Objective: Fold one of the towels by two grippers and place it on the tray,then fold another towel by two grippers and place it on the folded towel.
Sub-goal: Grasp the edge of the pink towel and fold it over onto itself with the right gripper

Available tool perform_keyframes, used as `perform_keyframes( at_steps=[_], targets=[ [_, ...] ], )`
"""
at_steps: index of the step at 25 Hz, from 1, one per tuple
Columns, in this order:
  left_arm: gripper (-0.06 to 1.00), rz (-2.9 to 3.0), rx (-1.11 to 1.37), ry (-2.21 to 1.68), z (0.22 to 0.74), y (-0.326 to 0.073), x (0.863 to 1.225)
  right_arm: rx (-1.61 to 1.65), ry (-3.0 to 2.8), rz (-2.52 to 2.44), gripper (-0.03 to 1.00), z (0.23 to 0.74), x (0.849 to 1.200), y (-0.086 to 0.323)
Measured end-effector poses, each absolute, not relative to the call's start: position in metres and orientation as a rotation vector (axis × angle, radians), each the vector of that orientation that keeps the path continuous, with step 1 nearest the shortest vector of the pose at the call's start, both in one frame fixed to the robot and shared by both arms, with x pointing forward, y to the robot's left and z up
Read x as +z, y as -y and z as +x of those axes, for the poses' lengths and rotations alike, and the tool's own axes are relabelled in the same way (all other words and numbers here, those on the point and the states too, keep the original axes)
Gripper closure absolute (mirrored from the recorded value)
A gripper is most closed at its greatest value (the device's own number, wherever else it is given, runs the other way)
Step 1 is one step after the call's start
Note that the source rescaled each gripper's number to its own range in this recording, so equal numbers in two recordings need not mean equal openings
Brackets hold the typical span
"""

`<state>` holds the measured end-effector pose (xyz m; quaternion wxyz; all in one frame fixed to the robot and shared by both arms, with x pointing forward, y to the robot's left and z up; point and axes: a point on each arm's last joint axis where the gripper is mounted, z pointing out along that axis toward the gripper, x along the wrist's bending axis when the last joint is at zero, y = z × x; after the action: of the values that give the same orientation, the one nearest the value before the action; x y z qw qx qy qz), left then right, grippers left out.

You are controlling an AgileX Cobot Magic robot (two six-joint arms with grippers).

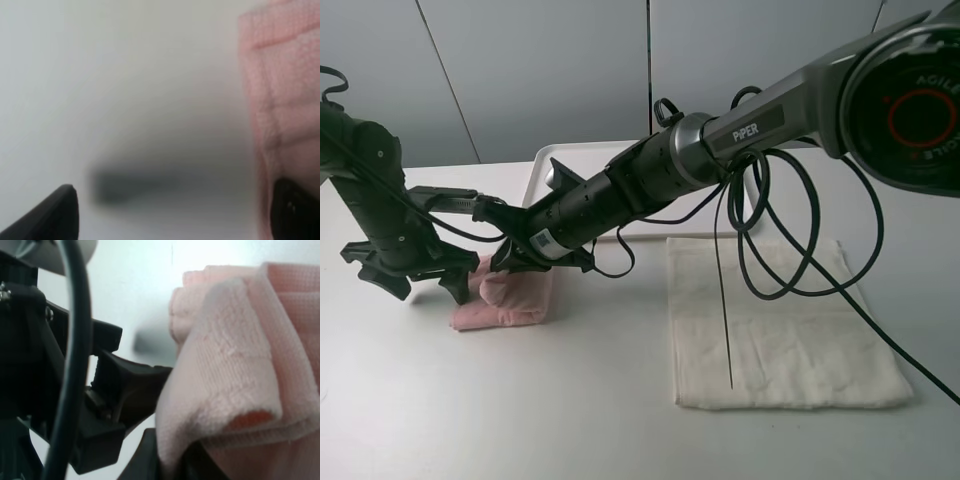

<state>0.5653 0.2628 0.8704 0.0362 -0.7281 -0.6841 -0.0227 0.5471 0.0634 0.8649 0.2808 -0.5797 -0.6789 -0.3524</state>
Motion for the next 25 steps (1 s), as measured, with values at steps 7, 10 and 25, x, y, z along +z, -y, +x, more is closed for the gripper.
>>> perform_keyframes(
  at_steps=[7,10,25],
  targets=[
    [-0.04,-2.257,-0.07,2.035,0.57,-0.264,0.888,-0.945,1.817,-1.555,0.94,0.547,0.865,-0.063],
    [-0.04,-2.291,-0.138,2.054,0.579,-0.263,0.909,-0.945,1.817,-1.555,0.94,0.547,0.865,-0.063],
    [-0.04,-2.385,-0.302,2.073,0.6,-0.262,0.973,-0.985,1.684,-1.561,0.64,0.548,0.872,-0.068]
  ],
)
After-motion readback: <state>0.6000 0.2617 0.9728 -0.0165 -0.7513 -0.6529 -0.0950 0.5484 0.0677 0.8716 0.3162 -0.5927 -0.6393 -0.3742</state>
